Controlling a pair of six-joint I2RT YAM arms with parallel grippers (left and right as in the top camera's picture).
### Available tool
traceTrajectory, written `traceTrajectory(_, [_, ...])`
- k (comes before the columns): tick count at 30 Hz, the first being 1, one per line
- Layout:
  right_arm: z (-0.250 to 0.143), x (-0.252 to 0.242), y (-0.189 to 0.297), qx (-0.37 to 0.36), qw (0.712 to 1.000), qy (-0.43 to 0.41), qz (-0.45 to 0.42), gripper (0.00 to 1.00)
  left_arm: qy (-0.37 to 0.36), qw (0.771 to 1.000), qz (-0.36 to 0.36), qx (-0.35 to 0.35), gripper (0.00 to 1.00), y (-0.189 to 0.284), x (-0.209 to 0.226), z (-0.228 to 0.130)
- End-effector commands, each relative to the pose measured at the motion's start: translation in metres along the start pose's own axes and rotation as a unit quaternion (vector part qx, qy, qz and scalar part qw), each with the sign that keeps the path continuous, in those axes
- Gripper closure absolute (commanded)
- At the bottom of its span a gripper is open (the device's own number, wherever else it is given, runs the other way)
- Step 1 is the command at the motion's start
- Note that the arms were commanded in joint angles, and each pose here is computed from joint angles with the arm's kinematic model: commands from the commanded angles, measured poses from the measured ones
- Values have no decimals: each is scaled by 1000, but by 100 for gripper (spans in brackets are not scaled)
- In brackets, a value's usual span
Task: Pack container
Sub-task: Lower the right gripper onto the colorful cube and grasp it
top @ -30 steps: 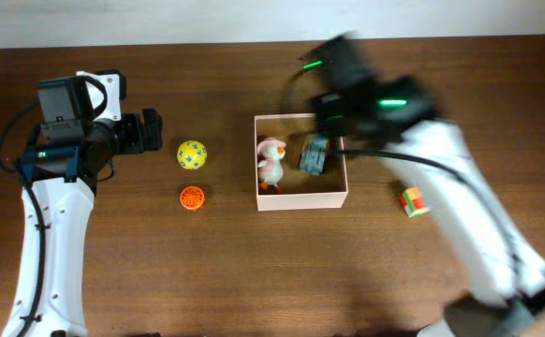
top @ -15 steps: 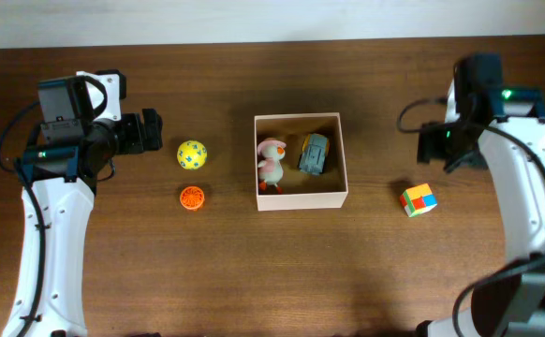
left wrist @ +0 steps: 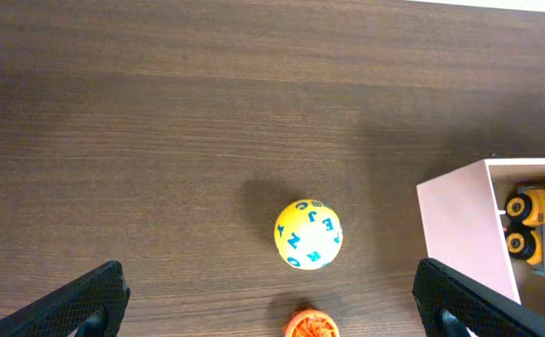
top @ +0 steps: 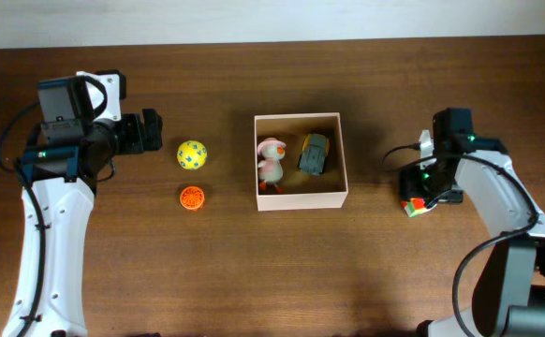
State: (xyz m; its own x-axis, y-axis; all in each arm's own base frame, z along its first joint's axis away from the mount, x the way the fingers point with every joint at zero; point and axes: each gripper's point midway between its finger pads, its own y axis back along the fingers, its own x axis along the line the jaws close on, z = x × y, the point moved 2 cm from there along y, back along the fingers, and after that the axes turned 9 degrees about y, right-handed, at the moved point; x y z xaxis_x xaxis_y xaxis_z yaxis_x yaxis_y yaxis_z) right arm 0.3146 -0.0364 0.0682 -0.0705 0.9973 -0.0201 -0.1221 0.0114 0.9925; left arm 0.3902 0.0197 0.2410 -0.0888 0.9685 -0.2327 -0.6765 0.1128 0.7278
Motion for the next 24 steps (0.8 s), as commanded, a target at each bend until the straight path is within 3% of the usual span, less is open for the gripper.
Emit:
traceTrajectory(1, [-5, 3, -11, 1, 1000, 10, 9, 28, -6, 1000, -6, -6, 1, 2, -2, 6])
traceTrajectory(12, [-16, 5, -28, 3, 1000, 9, 9, 38, -6, 1000, -6, -6, 1, 2, -2, 6])
traceTrajectory(19, [-10, 3, -24, -6, 1000, -25, 5, 54, -6, 1000, -6, -6, 1, 2, -2, 6])
traceTrajectory(24, [8, 5, 8, -22, 999, -46, 13, 62, -6, 1000, -6, -6, 1, 2, -2, 6])
